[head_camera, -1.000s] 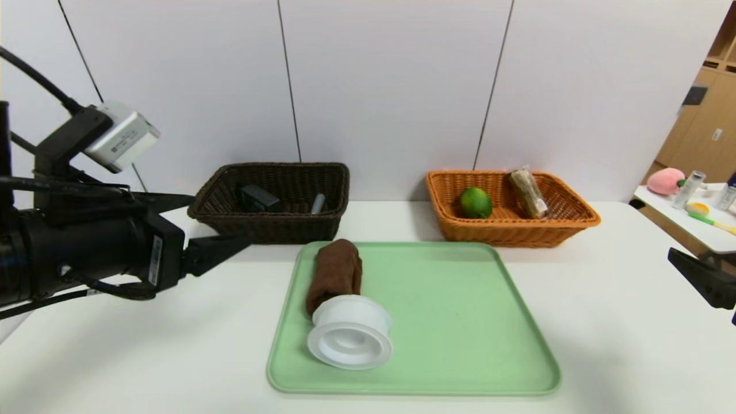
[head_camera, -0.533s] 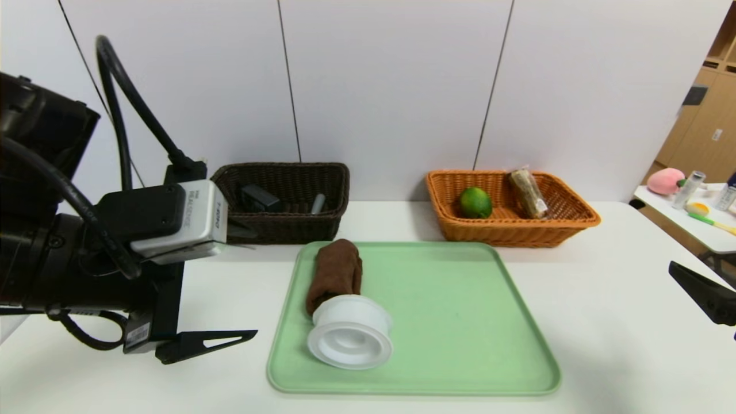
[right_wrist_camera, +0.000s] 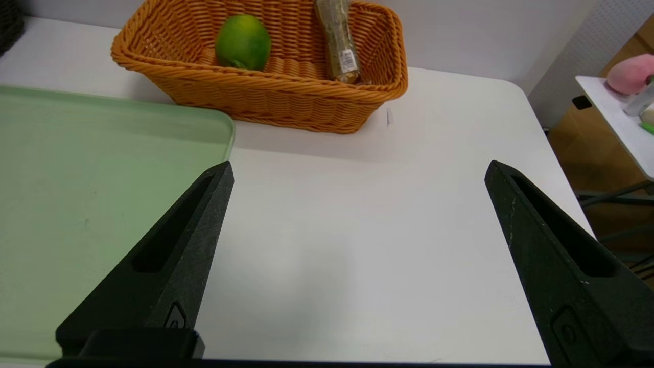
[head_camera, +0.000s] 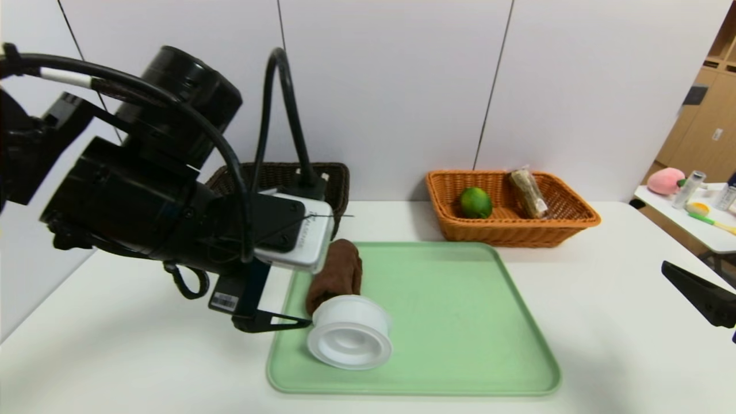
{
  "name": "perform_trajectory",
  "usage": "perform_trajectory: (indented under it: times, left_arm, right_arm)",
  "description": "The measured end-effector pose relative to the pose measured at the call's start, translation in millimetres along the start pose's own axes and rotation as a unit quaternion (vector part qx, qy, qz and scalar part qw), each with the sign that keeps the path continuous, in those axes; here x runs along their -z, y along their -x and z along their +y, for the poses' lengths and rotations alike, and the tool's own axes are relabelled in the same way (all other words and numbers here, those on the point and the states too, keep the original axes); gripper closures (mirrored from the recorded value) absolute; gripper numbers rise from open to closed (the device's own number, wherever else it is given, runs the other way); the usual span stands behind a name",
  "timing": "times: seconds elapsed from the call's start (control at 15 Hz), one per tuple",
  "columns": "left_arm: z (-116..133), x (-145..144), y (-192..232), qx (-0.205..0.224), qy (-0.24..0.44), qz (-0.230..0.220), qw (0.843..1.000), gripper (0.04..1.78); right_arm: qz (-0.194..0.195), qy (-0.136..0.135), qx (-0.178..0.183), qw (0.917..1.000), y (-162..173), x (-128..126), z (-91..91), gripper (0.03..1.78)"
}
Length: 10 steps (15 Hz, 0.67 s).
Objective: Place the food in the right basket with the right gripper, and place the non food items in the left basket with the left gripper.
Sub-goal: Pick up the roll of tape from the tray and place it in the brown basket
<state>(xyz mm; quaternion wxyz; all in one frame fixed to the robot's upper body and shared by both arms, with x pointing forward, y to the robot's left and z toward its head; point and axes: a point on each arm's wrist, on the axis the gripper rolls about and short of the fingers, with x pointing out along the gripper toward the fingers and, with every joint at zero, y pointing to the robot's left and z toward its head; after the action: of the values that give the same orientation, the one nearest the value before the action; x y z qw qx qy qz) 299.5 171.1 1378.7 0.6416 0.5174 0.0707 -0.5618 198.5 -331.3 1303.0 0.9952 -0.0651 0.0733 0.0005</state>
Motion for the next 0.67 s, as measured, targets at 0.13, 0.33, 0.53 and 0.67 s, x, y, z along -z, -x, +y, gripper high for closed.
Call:
perform_trajectory:
  times: [0.13, 0.33, 0.53, 0.67]
  left_arm:
    - [-2.0, -12.0, -13.1, 0.025, -0.013, 0.005, 1.0, 0.13]
    - [-4.7, -18.5, -18.1, 0.069, -0.011, 0.015, 0.997, 0.13]
    - [-3.9, -23.2, -8.7, 0.104, -0.003, 0.028, 0.994, 0.13]
    - [-2.2, -24.3, -7.2, 0.114, 0.0, 0.032, 0.993, 0.13]
  right_arm:
    - [0.002, -0.02, -0.001, 0.9998, 0.1, 1.5, 0.2, 0.12]
    - [0.005, -0.038, -0.004, 0.9993, 0.0, 3.2, 0.5, 0.12]
    - [0.0, -0.048, -0.024, 0.9985, -0.1, 2.1, 1.5, 0.12]
    - [-0.001, -0.05, -0.027, 0.9984, 0.0, 1.5, 1.6, 0.12]
